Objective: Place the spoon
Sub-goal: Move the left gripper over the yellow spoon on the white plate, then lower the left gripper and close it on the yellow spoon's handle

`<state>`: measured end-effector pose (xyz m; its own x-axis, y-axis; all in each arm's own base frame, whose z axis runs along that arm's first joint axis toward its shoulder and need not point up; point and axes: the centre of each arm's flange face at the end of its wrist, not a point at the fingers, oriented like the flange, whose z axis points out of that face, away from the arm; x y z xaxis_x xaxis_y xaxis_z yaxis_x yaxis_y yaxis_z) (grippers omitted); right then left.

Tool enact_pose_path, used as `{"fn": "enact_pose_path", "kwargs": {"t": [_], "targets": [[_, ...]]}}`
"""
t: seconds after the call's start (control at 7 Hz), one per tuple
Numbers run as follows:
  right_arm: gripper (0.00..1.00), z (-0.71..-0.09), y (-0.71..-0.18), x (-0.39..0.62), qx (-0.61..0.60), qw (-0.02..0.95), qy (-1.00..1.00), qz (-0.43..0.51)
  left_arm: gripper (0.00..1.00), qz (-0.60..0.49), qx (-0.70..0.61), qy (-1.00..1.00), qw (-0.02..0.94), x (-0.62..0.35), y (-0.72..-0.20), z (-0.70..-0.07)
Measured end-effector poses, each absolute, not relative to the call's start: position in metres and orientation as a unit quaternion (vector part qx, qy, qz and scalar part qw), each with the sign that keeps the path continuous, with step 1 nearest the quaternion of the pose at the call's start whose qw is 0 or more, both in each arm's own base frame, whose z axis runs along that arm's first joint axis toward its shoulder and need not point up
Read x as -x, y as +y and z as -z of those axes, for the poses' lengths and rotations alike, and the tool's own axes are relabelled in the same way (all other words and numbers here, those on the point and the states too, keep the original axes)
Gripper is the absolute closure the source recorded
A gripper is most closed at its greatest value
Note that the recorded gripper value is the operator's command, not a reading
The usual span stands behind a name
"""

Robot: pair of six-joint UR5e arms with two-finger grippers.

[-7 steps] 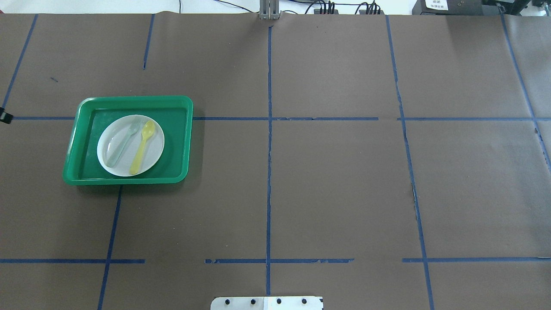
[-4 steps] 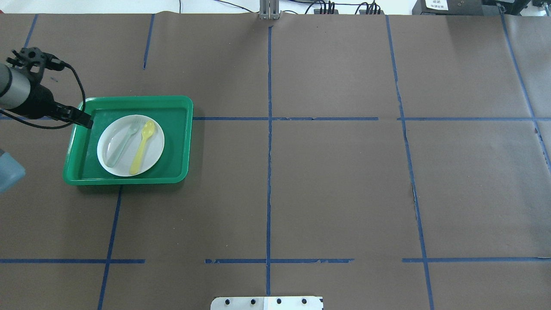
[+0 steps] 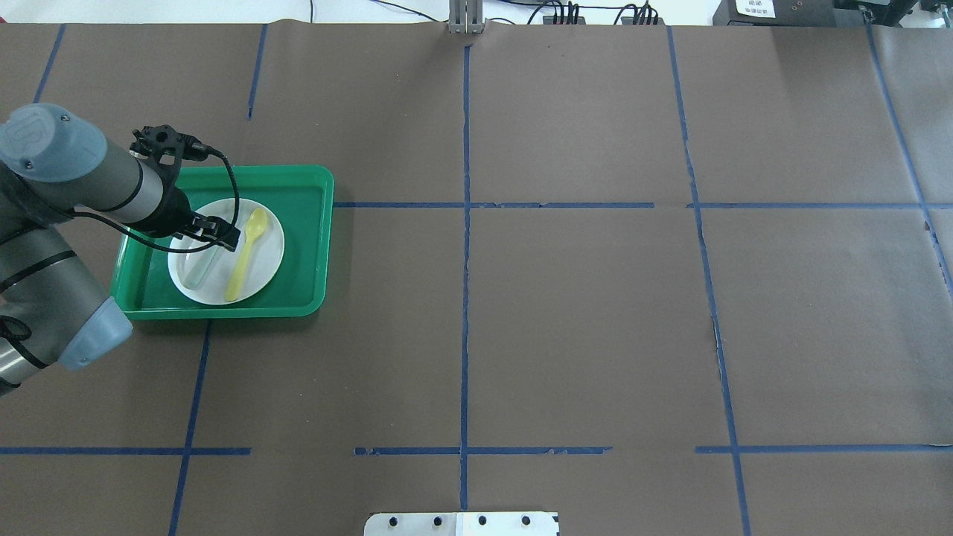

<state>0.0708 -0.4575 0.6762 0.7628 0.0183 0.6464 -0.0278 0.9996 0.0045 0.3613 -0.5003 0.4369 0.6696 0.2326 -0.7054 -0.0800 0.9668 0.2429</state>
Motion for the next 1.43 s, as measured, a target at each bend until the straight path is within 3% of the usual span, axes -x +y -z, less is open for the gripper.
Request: {"fn": "enact_pose_path", "kwargs": {"t": [1.29, 1.43], "targets": [[0.0, -0.676, -0.458, -0.071, -0.007, 0.939, -0.344, -0.012, 0.33, -0.085, -0.076, 0.397, 0.911, -0.4, -0.501, -0.436], [0.0, -0.676, -0.458, -0.071, -0.007, 0.939, -0.344, -0.012, 0.47, -0.083, -0.073, 0.397, 0.911, -0.403, -0.502, -0.437]]}}
